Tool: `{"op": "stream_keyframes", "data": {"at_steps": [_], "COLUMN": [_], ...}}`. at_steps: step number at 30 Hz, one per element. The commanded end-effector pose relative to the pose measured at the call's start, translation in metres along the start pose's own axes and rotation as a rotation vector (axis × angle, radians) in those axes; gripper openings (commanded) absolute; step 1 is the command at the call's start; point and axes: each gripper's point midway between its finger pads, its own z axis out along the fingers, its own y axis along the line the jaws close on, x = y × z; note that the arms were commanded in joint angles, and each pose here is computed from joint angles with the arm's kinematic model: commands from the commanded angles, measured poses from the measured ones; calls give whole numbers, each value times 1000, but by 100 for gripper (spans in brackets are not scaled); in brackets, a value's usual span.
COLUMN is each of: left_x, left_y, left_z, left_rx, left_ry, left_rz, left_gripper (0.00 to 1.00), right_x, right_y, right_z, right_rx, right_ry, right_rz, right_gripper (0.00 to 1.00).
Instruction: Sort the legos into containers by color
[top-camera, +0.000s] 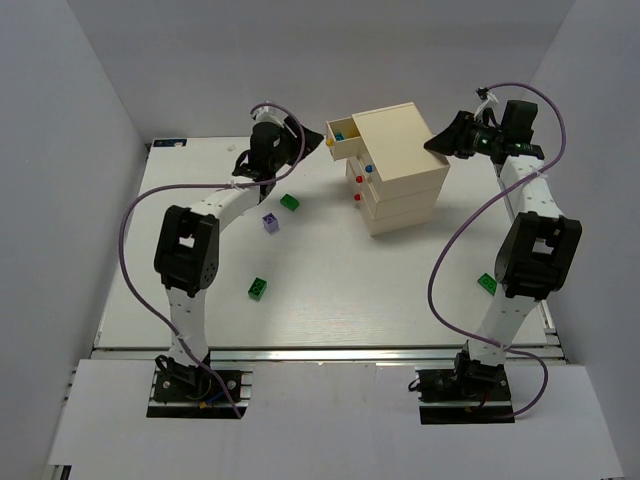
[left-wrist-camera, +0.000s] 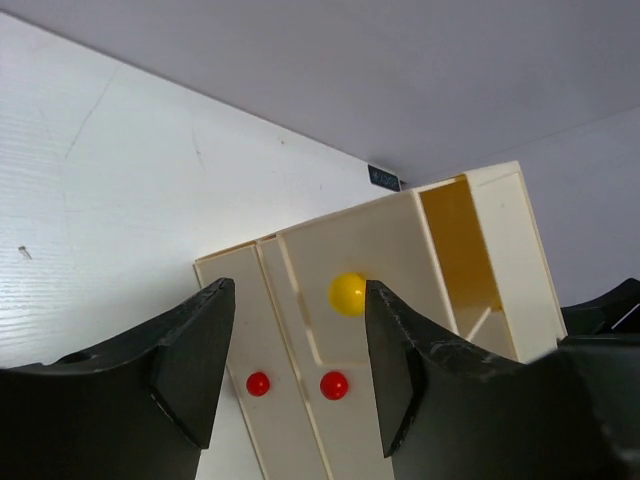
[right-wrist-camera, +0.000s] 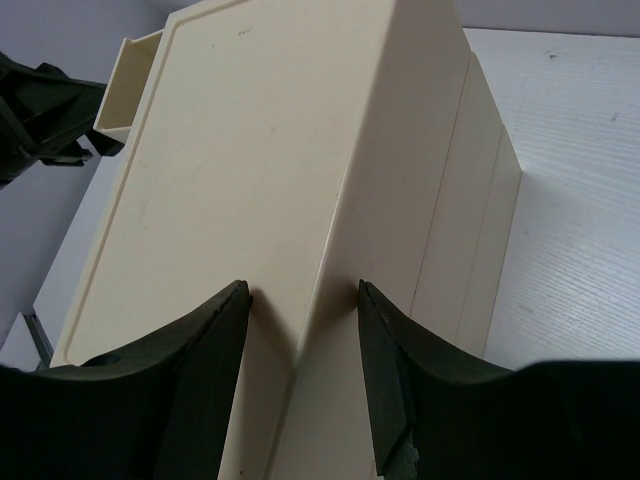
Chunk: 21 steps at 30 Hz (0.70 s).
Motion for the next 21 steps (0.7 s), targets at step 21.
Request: {"op": "stream_keyframes", "data": {"at_steps": [21], "left_x": [37], "left_y": [-37], "left_z": [49], "left_rx": [241], "left_ry": [242], "left_rz": [-86], "left_gripper": [59], "right_x": [31], "right_y": [4], "right_z": [6], "right_rx": [-34], "right_ry": [108], "right_rz": [56], "right_gripper": [49]}}
